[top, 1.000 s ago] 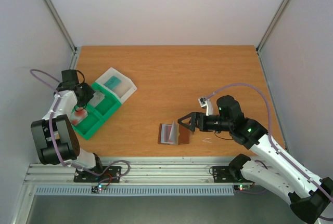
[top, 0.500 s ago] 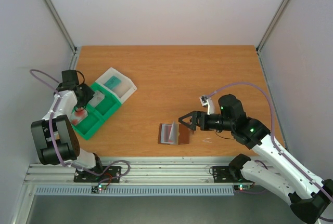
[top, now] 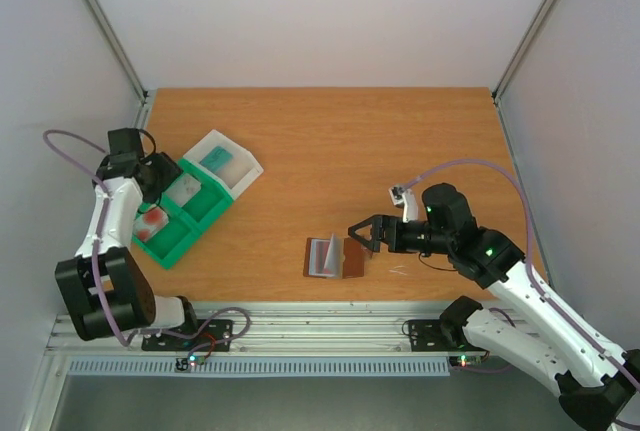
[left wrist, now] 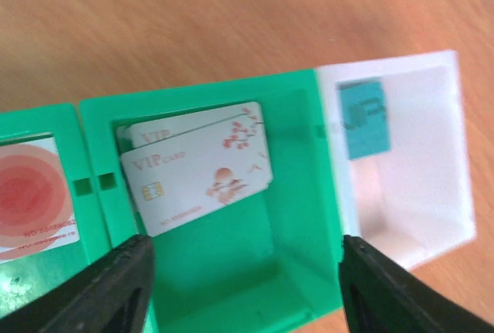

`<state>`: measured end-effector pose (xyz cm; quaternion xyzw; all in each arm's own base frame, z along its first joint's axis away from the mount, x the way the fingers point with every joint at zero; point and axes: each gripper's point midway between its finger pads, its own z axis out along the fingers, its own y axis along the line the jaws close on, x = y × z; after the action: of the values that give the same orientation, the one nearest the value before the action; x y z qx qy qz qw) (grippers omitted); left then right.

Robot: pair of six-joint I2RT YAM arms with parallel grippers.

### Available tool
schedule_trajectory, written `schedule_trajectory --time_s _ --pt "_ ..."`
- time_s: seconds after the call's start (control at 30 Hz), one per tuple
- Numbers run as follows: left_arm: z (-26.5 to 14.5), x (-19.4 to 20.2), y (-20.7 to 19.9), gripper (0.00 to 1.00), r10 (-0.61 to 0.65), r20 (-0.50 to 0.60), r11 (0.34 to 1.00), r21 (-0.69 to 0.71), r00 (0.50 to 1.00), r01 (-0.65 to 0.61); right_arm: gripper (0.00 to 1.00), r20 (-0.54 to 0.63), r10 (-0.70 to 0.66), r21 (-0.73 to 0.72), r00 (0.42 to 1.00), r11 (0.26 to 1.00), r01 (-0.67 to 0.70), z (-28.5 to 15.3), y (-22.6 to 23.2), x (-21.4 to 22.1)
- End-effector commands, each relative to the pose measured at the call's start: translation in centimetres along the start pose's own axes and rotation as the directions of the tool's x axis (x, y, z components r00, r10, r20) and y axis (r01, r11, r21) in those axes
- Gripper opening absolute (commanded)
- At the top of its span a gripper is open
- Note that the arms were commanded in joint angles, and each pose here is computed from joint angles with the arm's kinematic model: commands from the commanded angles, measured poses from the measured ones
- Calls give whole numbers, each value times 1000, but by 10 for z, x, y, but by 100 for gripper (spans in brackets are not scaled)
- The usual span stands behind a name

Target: Take the credit cards out of the card holder

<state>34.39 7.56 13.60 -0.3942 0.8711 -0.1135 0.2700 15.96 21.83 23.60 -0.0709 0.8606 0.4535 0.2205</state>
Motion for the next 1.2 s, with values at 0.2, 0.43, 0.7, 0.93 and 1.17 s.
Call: schedule_trajectory --time_s 0.2,0.43,0.7,0.93,1.17 --pt "-50 33 -44 97 102 -109 959 275 989 -68 97 -84 62 40 995 997 -59 12 -1 0" --pt "-76 67 -68 99 189 -183 889 450 965 -89 85 -154 148 -5 977 989 -150 36 0 4" --pt "-91 107 -79 98 307 -227 834 532 924 -147 68 -212 175 25 961 984 -174 72 -6 14" --pt "-107 139 -84 98 366 -226 769 620 903 -156 66 -232 216 141 948 972 -187 109 -26 20" --pt "-122 158 -78 97 369 -215 739 658 904 -145 62 -275 263 168 925 960 -223 147 -34 29"
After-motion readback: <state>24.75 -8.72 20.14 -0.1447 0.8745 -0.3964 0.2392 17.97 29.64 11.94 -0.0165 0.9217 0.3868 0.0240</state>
